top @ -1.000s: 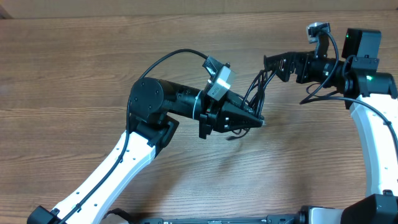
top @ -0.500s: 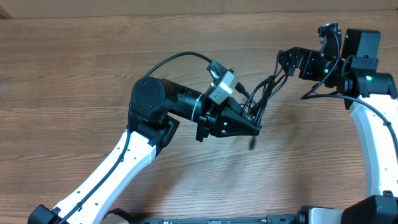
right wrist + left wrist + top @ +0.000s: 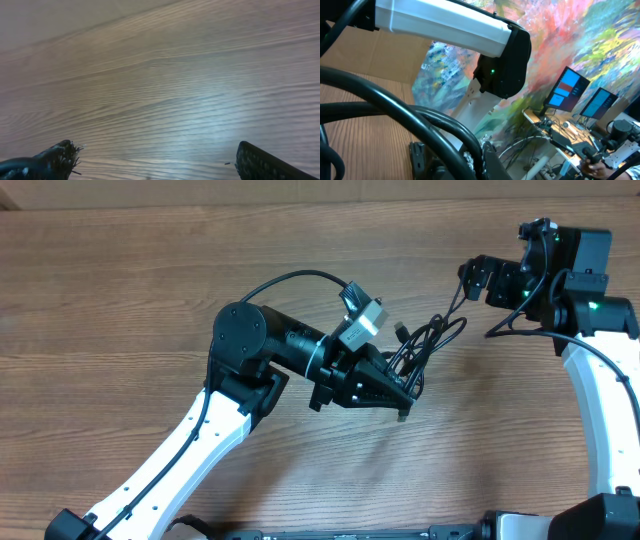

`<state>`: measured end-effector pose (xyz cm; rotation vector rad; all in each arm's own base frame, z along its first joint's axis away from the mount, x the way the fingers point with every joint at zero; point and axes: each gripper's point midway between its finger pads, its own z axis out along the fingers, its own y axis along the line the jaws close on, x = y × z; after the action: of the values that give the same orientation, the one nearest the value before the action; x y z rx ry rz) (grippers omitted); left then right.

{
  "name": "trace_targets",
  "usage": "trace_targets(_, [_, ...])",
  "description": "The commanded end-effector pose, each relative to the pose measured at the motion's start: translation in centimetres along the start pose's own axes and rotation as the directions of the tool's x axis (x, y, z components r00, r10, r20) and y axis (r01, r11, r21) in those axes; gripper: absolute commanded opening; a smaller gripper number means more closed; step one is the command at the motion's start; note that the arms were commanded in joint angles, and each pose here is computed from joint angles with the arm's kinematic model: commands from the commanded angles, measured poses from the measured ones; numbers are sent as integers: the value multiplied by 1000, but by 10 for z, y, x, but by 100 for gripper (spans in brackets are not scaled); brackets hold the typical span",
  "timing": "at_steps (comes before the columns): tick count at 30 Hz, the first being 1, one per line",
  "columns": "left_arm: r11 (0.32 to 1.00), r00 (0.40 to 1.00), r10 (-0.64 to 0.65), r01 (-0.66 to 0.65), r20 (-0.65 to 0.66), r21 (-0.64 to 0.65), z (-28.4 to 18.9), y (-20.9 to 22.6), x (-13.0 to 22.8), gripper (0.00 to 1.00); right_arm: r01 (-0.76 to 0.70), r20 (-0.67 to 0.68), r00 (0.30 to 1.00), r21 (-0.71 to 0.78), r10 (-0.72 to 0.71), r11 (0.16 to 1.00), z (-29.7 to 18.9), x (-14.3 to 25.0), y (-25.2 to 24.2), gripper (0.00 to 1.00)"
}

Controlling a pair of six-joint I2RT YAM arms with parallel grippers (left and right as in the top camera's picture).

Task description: Untangle cables

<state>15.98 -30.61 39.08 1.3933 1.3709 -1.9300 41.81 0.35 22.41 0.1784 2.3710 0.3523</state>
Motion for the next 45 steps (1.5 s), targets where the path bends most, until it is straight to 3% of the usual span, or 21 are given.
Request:
trace_targets(1, [999, 998, 2, 2, -64, 54, 4, -20, 6, 4, -31, 50, 998, 178, 23, 983, -6, -10, -33, 100])
trace_targets(11, [998, 997, -67, 67, -34, -4, -13, -10, 0, 4, -50, 65, 997, 340, 30, 939, -15, -10, -65, 100])
trace_targets(16, [996, 996, -87, 87, -12, -37, -25, -4, -4, 4, -124, 85, 991, 377, 100, 918, -24, -9, -92, 100])
trace_targets(45, [965, 982, -146, 168, 120, -203, -88, 19, -18, 4, -172, 40, 984, 416, 171, 893, -33, 8, -115, 100])
